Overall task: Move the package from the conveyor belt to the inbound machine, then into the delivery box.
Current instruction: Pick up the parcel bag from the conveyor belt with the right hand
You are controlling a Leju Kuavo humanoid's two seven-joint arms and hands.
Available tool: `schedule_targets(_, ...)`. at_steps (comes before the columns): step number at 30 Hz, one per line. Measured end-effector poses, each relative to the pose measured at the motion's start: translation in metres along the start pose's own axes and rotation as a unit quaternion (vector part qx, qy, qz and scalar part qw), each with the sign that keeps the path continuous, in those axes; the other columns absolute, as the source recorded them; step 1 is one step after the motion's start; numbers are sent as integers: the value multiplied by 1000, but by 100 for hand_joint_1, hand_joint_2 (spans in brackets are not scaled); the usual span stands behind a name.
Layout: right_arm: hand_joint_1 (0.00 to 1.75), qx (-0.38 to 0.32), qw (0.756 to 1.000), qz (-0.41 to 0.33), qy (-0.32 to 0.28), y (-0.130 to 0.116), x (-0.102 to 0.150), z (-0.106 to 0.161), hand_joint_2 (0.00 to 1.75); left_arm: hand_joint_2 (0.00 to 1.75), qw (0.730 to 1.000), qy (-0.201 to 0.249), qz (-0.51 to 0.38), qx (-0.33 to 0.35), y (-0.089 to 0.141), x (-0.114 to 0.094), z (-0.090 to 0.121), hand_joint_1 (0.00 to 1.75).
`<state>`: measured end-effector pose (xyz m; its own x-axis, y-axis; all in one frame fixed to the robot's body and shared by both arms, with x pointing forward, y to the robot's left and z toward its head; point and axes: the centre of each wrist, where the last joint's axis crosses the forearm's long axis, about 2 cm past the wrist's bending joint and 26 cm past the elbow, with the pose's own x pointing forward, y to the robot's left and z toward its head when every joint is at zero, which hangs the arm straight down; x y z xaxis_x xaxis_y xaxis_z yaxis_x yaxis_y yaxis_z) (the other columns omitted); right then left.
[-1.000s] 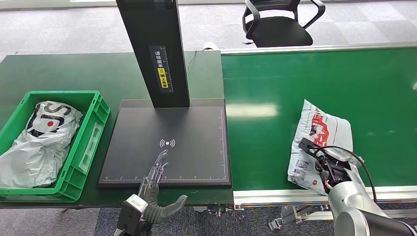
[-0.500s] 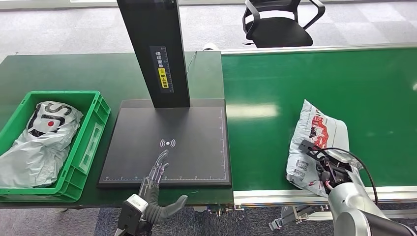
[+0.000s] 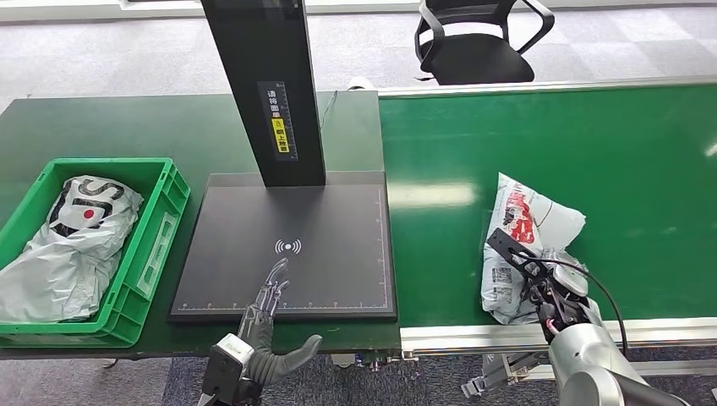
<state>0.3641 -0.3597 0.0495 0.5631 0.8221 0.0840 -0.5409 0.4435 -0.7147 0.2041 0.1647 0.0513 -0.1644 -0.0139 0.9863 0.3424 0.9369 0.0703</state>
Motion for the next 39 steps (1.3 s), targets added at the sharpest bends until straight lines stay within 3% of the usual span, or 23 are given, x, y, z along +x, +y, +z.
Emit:
schedule_targets(17, 175, 2, 1000, -11, -20, 4, 7, 2, 175, 175, 1000, 0, 0, 0, 0, 0, 0, 0)
schedule_targets(22, 175, -28, 994, -44, -95, 11, 7, 3, 175, 175, 1000, 0, 0, 2, 0, 0, 1, 0)
schedule_targets(28, 175, -92, 967, -102, -217, 20, 17, 7, 175, 175, 1000, -3, -8, 2, 1, -1, 3, 0)
schedule_targets(30, 175, -149, 934, -176, -272, 21, 26, 11, 175, 175, 1000, -2, -14, 2, 1, -1, 3, 0)
schedule_targets(33, 175, -265, 820, -361, -356, 18, 43, 19, 175, 175, 1000, -1, -23, 4, 1, 0, 3, 0)
schedule_targets(35, 175, -300, 762, -440, -368, 16, 55, 25, 175, 175, 1000, 0, -25, 5, 1, 0, 3, 0)
schedule_targets(39, 175, -316, 731, -474, -375, 13, 67, 33, 175, 175, 1000, 0, -28, 6, 2, 0, 3, 0)
